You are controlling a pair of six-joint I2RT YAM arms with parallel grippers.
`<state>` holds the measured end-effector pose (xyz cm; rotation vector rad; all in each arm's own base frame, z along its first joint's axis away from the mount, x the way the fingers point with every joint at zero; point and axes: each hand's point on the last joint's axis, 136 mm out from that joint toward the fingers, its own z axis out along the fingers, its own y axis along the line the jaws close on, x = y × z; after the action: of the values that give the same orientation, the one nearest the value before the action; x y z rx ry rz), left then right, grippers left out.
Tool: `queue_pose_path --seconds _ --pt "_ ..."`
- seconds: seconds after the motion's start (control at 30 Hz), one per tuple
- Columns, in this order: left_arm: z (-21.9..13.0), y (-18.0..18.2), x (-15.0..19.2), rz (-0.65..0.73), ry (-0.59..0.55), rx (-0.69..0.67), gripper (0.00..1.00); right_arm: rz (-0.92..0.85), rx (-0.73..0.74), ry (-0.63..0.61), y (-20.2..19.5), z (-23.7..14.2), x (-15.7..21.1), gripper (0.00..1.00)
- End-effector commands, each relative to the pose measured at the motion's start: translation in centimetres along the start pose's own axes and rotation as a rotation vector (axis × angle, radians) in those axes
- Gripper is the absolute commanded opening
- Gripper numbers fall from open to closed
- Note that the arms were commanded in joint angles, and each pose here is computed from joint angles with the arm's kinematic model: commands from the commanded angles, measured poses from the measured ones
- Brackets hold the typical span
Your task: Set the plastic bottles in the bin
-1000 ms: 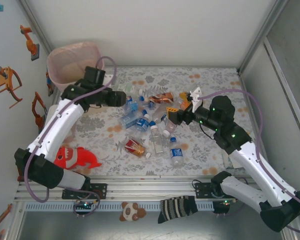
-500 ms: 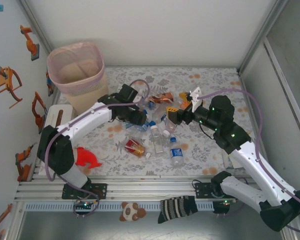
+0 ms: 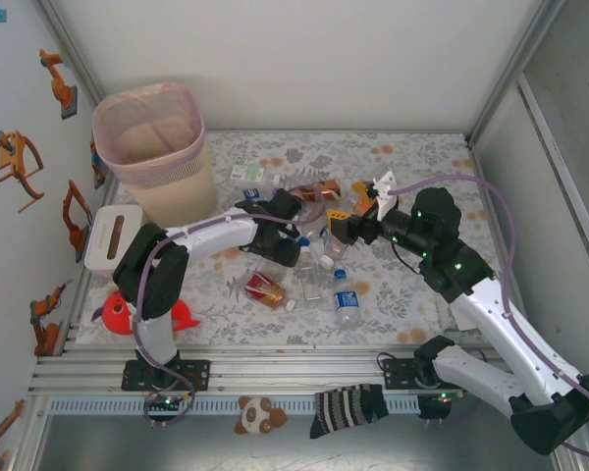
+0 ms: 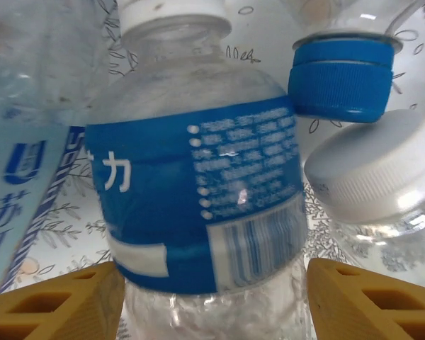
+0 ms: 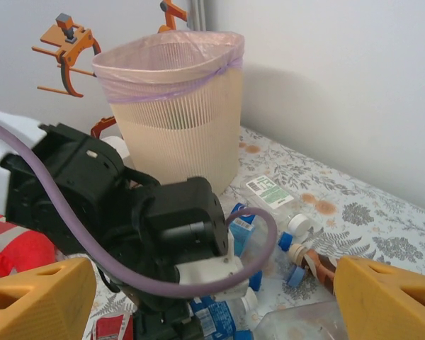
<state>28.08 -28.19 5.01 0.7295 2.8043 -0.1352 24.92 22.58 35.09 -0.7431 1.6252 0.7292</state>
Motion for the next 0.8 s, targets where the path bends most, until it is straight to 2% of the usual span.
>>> queue_pose_path --seconds 0.0,0.3,0.6,0.77 --pt "0.6 0.4 0.1 0.018 0.007 -0.049 0.67 -0.004 -0.007 -0.009 0.3 -0.3 -0.4 0.86" --pt "1.4 0.2 0.2 0.015 0.015 -0.042 0.66 -0.003 0.000 -0.013 0.3 -0.6 -0.4 0.86" --pt "1.8 -0.1 0.3 0.011 0.024 -0.031 0.75 0.005 -0.001 -0.018 0.3 -0.7 -0.4 0.86" --pt "1.7 -0.2 0.2 0.011 0.019 -0.024 0.69 0.008 -0.002 -0.023 0.3 -0.6 -0.5 0.86"
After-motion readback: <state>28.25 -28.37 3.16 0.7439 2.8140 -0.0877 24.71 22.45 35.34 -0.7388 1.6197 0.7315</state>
